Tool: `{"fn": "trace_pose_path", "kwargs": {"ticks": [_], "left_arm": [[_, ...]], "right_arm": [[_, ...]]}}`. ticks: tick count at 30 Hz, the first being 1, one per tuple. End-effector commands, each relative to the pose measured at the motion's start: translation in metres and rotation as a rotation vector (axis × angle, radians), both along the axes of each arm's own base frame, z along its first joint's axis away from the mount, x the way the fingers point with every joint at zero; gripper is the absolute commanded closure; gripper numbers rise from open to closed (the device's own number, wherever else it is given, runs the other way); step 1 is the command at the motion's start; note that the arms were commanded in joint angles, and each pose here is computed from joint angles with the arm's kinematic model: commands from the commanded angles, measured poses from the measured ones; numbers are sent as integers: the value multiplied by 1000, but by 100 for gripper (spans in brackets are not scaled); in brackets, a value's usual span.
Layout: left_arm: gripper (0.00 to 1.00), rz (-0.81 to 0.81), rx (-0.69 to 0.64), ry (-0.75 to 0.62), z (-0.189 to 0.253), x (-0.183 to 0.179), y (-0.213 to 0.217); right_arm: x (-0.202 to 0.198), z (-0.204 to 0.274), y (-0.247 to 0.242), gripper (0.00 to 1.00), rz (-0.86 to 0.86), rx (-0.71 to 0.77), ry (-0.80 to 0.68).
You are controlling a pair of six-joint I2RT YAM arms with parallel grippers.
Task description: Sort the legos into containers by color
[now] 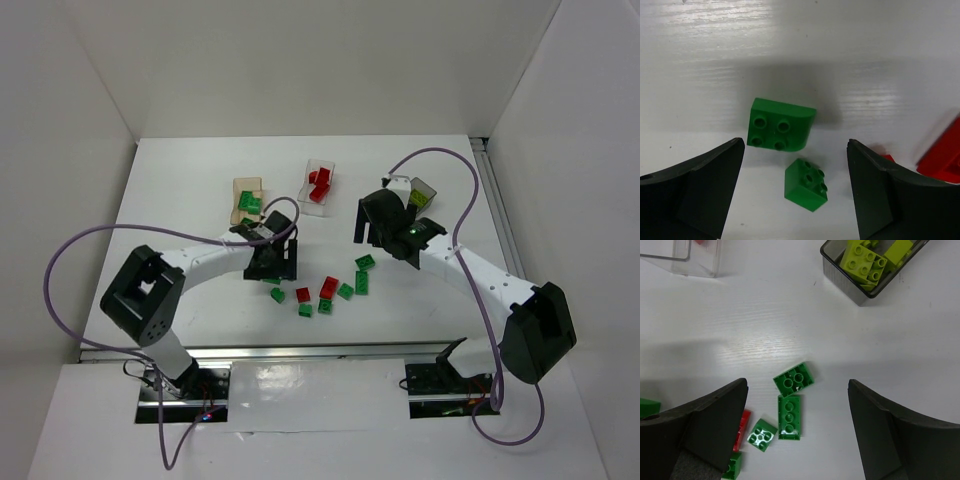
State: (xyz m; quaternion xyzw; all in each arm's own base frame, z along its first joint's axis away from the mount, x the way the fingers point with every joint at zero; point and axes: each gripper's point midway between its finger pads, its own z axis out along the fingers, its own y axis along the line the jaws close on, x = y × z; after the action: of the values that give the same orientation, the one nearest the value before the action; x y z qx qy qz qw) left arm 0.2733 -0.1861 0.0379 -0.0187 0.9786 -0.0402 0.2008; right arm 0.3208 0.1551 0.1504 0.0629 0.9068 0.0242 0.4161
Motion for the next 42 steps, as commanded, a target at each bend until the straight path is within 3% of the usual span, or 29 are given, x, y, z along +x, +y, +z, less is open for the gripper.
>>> {"fn": "trace_pose_path", "kwargs": {"ticks": [1, 3, 9, 15, 17, 20, 25, 30, 37, 42], "left_arm": [[8, 11, 47, 3, -16, 5, 5], [16, 9, 74, 7, -24, 7, 8], [29, -2, 58, -16, -17, 23, -4], [29, -92, -113, -46, 4, 47, -51], [24, -110, -141, -62, 11, 54, -61], [5, -129, -136, -70, 12, 58, -62], [0, -159, -140, -62, 17, 57, -65], [1, 259, 21, -6, 10, 38, -11], [2, 439, -76, 33, 9, 33, -30], [7, 632, -31, 117, -4, 23, -35]], "right_arm": [[5, 13, 6, 12, 4, 23, -41], [3, 9, 5, 12, 4, 17, -34], [3, 9, 5, 12, 4, 17, -34], [4, 13, 3, 12, -3, 17, -45], [4, 13, 3, 12, -3, 17, -45], [2, 14, 2, 12, -3, 17, -45], [0, 14, 1, 12, -3, 17, -45], [-3, 6, -2, 10, -3, 6, -31], [-2, 8, -1, 10, 3, 4, -38], [-2, 8, -1, 10, 3, 4, -38]]}}
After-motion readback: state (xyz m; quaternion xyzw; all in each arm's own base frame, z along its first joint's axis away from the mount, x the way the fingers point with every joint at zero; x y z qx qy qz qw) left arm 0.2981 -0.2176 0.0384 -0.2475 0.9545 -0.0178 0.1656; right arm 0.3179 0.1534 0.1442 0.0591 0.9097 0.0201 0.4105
